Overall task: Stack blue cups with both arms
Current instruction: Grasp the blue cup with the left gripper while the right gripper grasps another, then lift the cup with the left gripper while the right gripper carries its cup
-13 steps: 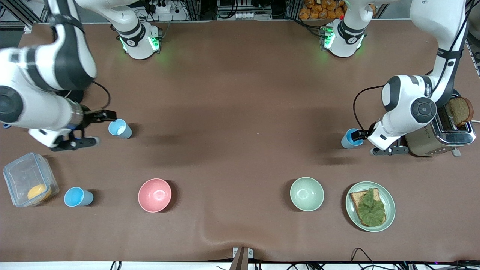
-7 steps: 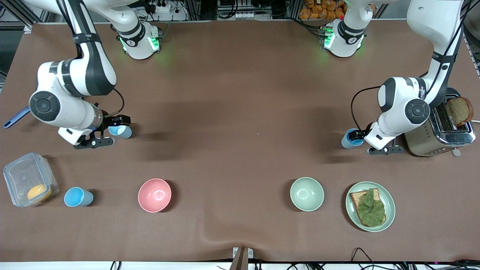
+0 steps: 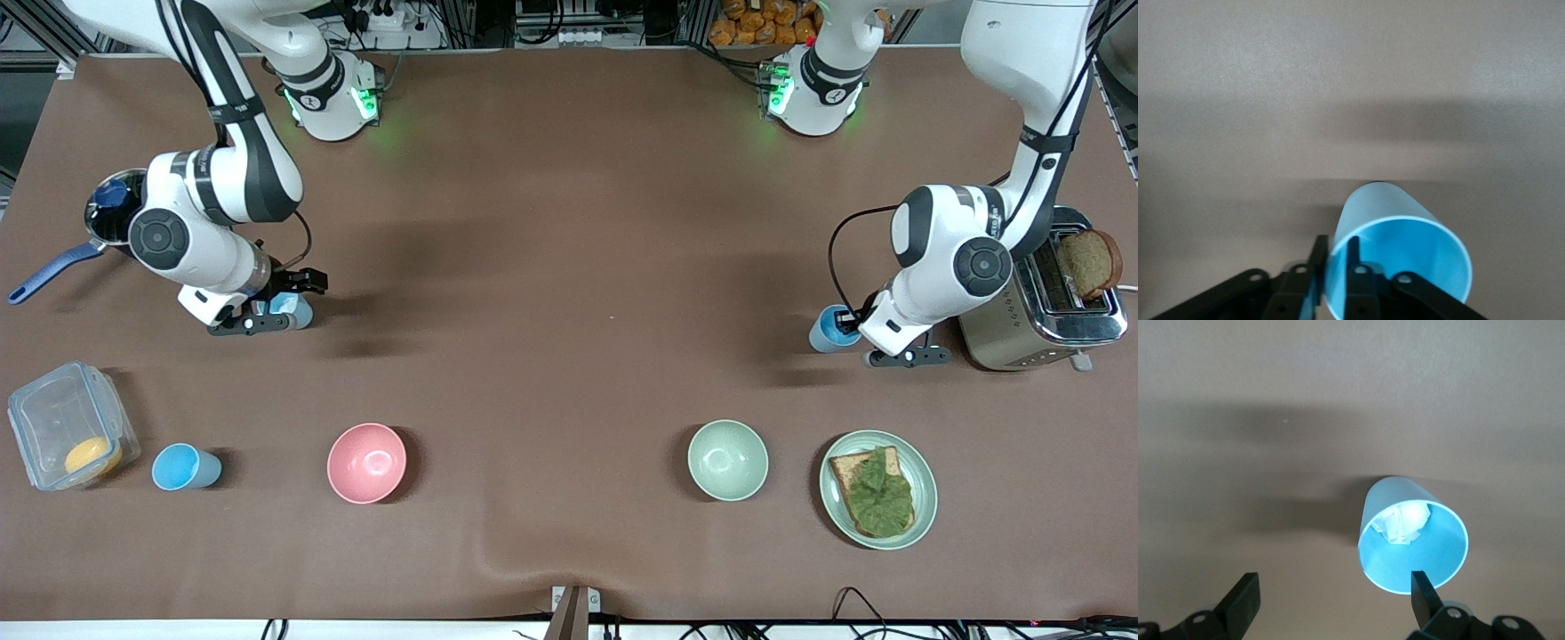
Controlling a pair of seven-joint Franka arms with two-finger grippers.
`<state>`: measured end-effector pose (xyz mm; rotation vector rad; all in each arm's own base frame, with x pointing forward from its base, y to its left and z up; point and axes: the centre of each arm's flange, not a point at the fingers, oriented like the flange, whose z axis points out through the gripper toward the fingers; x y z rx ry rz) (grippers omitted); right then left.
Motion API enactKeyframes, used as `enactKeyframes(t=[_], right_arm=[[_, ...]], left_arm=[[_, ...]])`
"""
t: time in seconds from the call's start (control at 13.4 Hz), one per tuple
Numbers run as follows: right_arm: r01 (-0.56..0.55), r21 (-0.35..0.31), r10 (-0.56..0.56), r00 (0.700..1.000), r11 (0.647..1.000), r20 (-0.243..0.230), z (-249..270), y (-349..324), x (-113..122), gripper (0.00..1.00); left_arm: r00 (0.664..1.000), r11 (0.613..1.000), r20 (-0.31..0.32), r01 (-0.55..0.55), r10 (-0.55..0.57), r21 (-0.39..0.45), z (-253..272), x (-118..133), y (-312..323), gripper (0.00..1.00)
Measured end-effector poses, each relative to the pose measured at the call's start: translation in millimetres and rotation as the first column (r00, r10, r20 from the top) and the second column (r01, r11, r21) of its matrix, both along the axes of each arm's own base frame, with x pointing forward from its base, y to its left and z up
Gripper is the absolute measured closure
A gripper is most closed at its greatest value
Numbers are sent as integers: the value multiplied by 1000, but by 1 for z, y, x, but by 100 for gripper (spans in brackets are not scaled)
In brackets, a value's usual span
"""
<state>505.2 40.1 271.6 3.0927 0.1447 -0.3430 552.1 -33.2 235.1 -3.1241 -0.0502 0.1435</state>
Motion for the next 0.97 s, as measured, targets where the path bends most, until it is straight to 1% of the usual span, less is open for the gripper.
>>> enactKeyframes(t=[0.07, 0.3, 0.52, 0.67, 0.9, 0.97], right_arm=[[1, -2, -1, 1000, 1000, -11, -5, -1, -2, 0], [4, -8, -5, 999, 1000, -36, -25, -2, -3, 0], [6, -13, -7, 999, 1000, -51, -42, -4, -4, 0], [6, -14, -7, 999, 1000, -53, -44, -4, -3, 19], [4, -14, -5, 998, 1000, -56, -44, -3, -1, 57], [3, -15, -4, 997, 1000, -71, -42, -2, 0, 67]], left_arm=[[1000, 1000, 4, 0, 0, 0, 1, 1, 0, 97], [1000, 1000, 26, 0, 0, -2, 9, 7, 0, 97], [997, 1000, 80, -1, 1, -4, 35, 18, 0, 97], [994, 1000, 112, -1, 1, -5, 61, 23, 0, 97], [993, 1000, 119, 1, 0, -3, 101, 31, -1, 97], [993, 1000, 119, 2, -2, -2, 114, 33, -2, 97]])
